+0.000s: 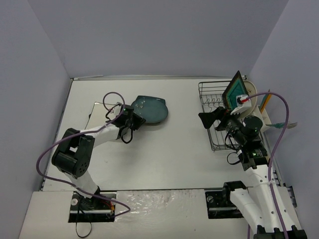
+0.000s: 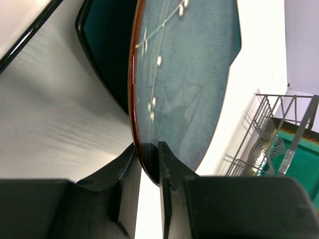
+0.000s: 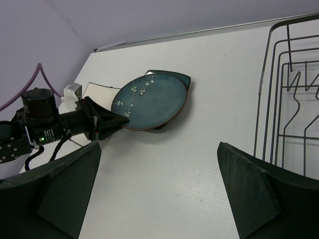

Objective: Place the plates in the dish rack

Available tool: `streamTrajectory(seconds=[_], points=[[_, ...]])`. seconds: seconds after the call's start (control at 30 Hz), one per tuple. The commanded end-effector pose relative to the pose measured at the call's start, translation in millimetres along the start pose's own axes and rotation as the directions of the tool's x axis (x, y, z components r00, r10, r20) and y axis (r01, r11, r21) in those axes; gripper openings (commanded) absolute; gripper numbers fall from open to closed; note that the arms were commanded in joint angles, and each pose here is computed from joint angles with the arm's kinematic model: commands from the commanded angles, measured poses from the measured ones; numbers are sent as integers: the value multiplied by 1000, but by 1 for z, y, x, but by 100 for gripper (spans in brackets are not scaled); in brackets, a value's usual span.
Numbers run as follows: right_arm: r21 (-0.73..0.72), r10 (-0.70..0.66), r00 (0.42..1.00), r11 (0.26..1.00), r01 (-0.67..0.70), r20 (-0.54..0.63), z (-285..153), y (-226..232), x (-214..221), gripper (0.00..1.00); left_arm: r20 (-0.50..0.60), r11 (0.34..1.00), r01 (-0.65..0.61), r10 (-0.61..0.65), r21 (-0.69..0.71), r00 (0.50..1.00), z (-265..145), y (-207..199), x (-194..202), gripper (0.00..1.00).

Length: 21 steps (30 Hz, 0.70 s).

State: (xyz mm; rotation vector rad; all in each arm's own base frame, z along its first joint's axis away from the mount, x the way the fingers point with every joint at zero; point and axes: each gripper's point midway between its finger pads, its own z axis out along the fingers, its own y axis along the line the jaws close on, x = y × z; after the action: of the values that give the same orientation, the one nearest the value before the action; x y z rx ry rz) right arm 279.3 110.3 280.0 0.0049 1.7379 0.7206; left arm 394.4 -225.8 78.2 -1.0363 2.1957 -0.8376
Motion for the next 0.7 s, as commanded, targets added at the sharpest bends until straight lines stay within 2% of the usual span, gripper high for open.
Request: streamTrajectory(seconds=[0.0, 0.23, 0.37, 0.5, 0.67], points=[[-75, -22, 999, 997, 26, 48, 2, 19, -19, 100, 74, 989, -58, 48, 137, 996, -37, -54, -20, 0], [-111, 39, 999, 993, -40, -10, 12, 26, -15, 100, 137, 972, -114, 87, 204, 987, -72, -73, -33, 0], [-142, 92, 991, 984, -105, -94, 27, 29, -5, 100, 162, 961, -134, 96, 243, 982, -90, -81, -39, 0], [-170, 118, 984, 976, -140, -130, 39, 38, -3, 100, 184, 944, -155, 103, 291, 977, -112, -89, -44, 0], [-213, 139, 966, 959, -186, -218, 64, 56, 14, 100, 168, 917, -167, 111, 364, 979, -137, -96, -41, 0]])
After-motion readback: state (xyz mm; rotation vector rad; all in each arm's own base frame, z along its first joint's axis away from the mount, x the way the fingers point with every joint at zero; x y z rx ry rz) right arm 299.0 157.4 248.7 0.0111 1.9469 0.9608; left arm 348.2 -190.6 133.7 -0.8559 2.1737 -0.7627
